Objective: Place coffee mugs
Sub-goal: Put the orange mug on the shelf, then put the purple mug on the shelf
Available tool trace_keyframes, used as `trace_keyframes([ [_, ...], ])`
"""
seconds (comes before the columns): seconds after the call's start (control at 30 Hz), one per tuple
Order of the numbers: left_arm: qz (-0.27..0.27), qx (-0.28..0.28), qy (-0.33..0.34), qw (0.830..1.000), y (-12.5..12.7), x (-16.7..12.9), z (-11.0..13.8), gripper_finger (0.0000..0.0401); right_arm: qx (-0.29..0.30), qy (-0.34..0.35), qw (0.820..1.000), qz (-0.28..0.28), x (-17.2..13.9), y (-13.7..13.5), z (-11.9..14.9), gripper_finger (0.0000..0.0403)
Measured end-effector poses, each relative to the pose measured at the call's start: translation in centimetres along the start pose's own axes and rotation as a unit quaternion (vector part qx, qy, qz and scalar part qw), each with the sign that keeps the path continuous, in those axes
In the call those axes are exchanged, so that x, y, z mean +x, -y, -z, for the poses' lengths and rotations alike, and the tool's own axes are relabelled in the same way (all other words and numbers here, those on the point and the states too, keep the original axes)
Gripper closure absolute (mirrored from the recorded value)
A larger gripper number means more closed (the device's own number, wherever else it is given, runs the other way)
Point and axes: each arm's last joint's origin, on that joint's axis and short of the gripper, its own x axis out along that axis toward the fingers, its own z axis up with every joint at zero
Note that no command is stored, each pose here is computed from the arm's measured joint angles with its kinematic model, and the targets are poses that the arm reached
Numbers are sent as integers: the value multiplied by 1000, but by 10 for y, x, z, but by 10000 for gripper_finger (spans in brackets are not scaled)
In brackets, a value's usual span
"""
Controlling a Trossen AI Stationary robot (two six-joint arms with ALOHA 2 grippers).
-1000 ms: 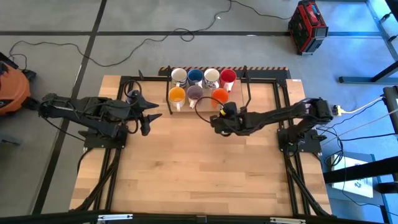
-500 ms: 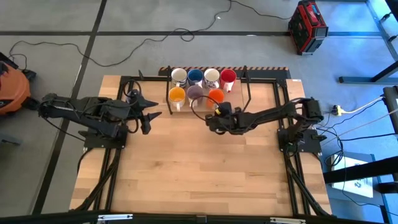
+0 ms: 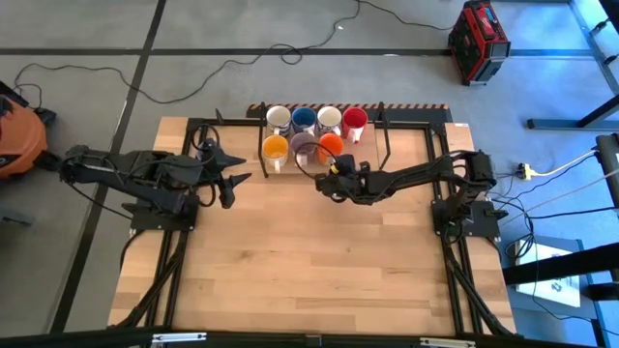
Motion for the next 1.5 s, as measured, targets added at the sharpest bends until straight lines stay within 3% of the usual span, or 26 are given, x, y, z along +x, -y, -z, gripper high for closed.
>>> trace_keyframes([
  [0.37, 0, 0, 0, 1000, 0, 0, 0, 205, 5, -5, 1000, -6, 3, -1, 0, 347],
  [0.83, 0, 2, -1, 1000, 0, 0, 0, 205, 4, -5, 1000, -9, -2, 0, -4, 260],
  [1.17, 0, 1, -3, 1000, 0, 0, 1, 205, -44, -66, 995, -63, -49, 13, -30, 256],
  [1.3, 7, 2, -6, 1000, 0, 0, 1, 205, -42, -58, 993, -96, -76, 15, -40, 256],
  [1.5, 26, -3, -45, 999, 0, 0, 8, 205, -98, -45, 977, -185, -124, 16, -48, 255],
])
